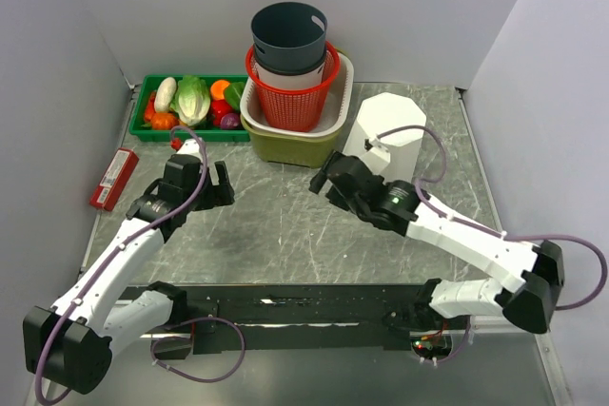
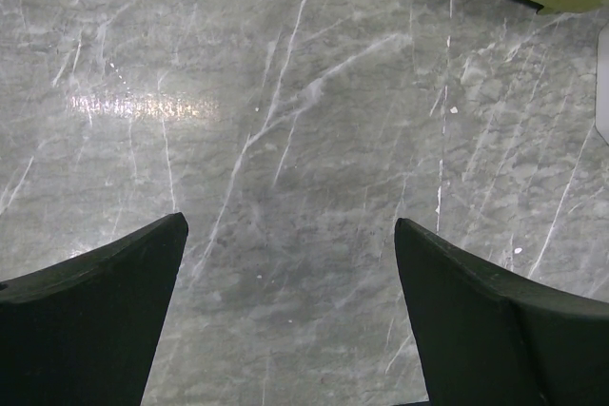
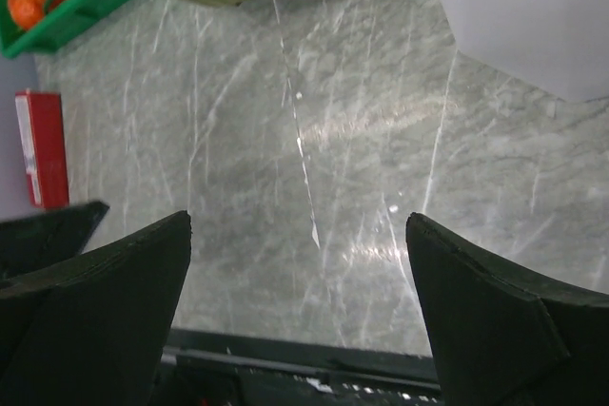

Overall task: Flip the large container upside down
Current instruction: Move the container to the corner of the board.

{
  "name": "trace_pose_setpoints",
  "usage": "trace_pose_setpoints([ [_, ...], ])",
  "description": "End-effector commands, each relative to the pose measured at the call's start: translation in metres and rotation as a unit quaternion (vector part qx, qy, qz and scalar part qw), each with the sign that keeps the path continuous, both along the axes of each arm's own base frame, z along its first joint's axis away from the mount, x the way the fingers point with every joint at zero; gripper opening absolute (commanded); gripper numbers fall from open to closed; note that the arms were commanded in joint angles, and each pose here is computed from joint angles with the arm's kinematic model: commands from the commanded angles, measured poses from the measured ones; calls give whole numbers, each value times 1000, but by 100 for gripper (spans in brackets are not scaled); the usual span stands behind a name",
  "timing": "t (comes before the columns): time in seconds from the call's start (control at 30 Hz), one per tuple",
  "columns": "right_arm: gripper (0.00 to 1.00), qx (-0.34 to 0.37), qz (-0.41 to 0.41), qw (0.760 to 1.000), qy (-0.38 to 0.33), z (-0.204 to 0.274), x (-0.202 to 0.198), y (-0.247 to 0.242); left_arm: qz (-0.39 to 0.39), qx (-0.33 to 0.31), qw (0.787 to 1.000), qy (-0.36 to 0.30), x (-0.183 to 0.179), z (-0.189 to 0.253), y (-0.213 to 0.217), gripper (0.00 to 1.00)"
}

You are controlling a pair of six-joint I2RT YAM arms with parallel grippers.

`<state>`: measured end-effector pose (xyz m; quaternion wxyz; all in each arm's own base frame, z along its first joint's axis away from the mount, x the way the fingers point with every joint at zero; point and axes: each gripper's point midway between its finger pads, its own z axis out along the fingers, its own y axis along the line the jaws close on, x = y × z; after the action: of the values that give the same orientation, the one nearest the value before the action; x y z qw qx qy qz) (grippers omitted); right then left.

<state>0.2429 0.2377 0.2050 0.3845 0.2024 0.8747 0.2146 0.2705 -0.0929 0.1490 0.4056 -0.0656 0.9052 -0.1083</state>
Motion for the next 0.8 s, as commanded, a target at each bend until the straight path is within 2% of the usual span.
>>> trace_pose_setpoints([
  [0.0, 100, 24, -66, 997, -37, 29, 27, 4, -5, -6, 1000, -21, 8, 13, -3, 96],
  [0.17, 100, -23, -116, 991, -57, 26, 49, -13, -2, -1, 1000, -18, 9, 11, -1, 96],
  [0.37, 100, -45, -109, 992, -35, 12, 81, -43, -7, 0, 1000, -9, 10, 6, -4, 96],
  [0.47, 100, -54, -117, 991, -35, 6, 94, -66, -8, 0, 1000, -4, 9, 4, -4, 96],
  [0.63, 100, -64, -180, 981, -19, -7, 114, -130, -9, 1, 1000, -1, 10, 2, -4, 96],
  [0.77, 100, -73, -184, 980, -12, -7, 125, -167, -8, 2, 1000, 0, 10, 2, -4, 96],
])
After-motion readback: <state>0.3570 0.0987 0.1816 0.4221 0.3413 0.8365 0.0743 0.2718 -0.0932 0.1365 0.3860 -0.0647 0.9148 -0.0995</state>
